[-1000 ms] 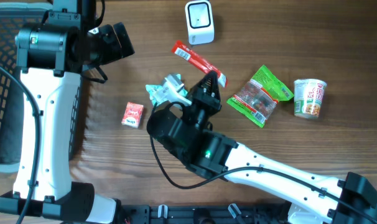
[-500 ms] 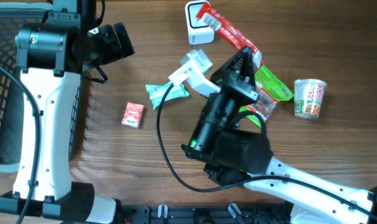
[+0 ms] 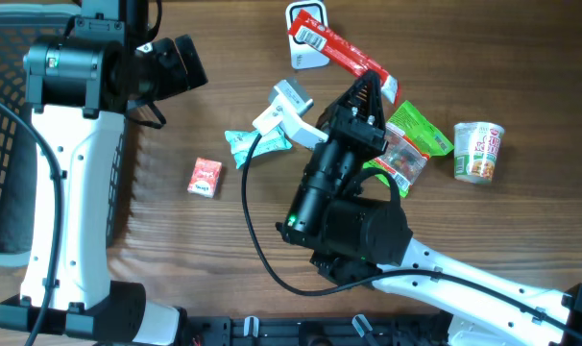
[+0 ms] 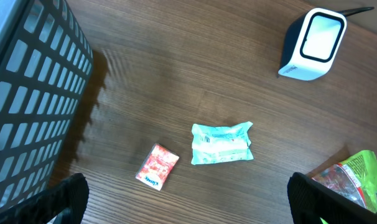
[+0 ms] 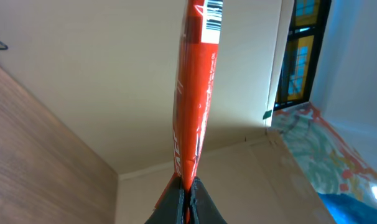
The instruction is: Scan the item barcode
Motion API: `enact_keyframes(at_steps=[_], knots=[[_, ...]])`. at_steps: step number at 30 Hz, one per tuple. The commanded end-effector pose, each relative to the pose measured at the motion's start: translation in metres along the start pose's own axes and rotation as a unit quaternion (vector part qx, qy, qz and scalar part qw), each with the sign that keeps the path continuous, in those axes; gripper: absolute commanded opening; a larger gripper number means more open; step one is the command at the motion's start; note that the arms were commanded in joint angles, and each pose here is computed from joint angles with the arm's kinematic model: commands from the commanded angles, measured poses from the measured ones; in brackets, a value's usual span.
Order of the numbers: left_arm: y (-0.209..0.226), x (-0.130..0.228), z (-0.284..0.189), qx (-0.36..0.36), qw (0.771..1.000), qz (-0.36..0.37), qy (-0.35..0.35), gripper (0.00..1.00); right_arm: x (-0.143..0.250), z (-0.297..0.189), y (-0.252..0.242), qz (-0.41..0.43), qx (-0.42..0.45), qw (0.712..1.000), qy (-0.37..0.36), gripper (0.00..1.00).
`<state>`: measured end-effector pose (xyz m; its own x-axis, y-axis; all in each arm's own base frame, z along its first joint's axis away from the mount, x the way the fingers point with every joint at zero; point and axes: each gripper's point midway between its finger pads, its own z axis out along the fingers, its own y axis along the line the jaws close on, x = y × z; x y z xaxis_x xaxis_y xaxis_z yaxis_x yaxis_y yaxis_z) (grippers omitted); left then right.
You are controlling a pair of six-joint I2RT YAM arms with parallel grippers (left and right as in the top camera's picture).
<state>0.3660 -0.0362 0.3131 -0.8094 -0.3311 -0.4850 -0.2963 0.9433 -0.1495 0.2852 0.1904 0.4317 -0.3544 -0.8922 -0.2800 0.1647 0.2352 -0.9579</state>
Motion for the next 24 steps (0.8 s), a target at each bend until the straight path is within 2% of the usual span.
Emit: enact_keyframes(at_steps=[1,8,14,24], knots=[[0.001,-0.001,-0.001,0.002,1.000,0.008,-0.001,1.00,-0.005,-0.001,-0.004,-0.018,0.008,1.000,-0.014,0.04],[0.001,-0.001,-0.001,0.002,1.000,0.008,-0.001,1.00,-0.002,-0.001,-0.003,-0.012,0.003,1.000,-0.005,0.04],[0.001,-0.001,-0.001,0.002,1.000,0.008,-0.001,1.00,0.005,0.000,0.007,0.115,-0.008,0.993,0.017,0.04],[0.001,-0.001,-0.001,0.002,1.000,0.008,-0.001,1.00,0.020,-0.003,0.072,0.047,-0.014,0.999,0.017,0.04]])
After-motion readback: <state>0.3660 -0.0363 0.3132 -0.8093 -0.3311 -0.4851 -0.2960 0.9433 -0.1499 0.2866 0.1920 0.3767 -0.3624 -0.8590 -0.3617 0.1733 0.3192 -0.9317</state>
